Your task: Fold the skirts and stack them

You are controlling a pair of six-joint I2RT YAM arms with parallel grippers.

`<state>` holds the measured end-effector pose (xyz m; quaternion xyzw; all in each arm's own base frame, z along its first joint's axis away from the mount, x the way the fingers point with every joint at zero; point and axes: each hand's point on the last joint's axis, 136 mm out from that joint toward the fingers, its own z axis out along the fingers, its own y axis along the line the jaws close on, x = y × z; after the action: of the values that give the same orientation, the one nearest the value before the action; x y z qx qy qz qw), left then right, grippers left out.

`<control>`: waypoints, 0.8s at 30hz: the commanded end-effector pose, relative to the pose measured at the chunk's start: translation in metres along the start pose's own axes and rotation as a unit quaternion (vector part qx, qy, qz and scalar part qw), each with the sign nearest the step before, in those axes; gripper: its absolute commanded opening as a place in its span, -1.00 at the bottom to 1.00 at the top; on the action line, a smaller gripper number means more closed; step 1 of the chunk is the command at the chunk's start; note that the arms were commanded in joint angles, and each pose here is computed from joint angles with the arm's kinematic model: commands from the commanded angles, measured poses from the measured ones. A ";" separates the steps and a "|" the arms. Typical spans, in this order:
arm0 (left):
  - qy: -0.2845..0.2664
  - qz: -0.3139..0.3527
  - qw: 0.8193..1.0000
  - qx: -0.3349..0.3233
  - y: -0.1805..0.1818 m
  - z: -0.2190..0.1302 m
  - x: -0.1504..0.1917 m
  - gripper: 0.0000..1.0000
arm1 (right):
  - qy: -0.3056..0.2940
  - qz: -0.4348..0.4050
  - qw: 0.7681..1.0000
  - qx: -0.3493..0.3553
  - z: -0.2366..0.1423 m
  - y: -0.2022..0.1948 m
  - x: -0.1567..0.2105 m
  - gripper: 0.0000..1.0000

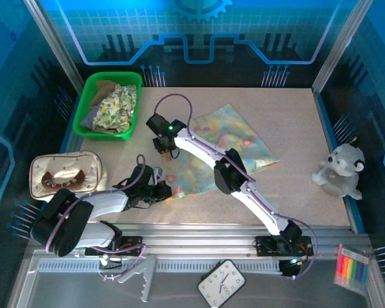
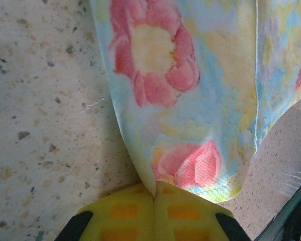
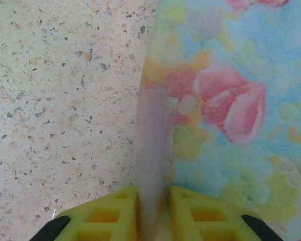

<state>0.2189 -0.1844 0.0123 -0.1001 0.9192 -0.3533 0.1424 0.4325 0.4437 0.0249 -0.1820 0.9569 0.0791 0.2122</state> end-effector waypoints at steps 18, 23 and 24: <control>-0.165 0.204 0.965 0.004 -0.149 -0.170 -0.094 -1.00 | -0.277 0.231 0.923 -0.130 -0.284 -0.137 -0.067 -1.00; -0.191 0.280 0.940 0.031 -0.234 -0.220 -0.123 -1.00 | -0.371 0.281 0.875 -0.137 -0.352 -0.179 -0.059 -1.00; -0.197 0.294 0.935 0.034 -0.247 -0.226 -0.128 -1.00 | -0.383 0.286 0.868 -0.137 -0.363 -0.185 -0.056 -1.00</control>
<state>0.2890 -0.1857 0.3612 0.0682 0.8305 -0.3388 0.4368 0.4060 0.2305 0.3305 0.0679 0.8351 0.3058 0.4522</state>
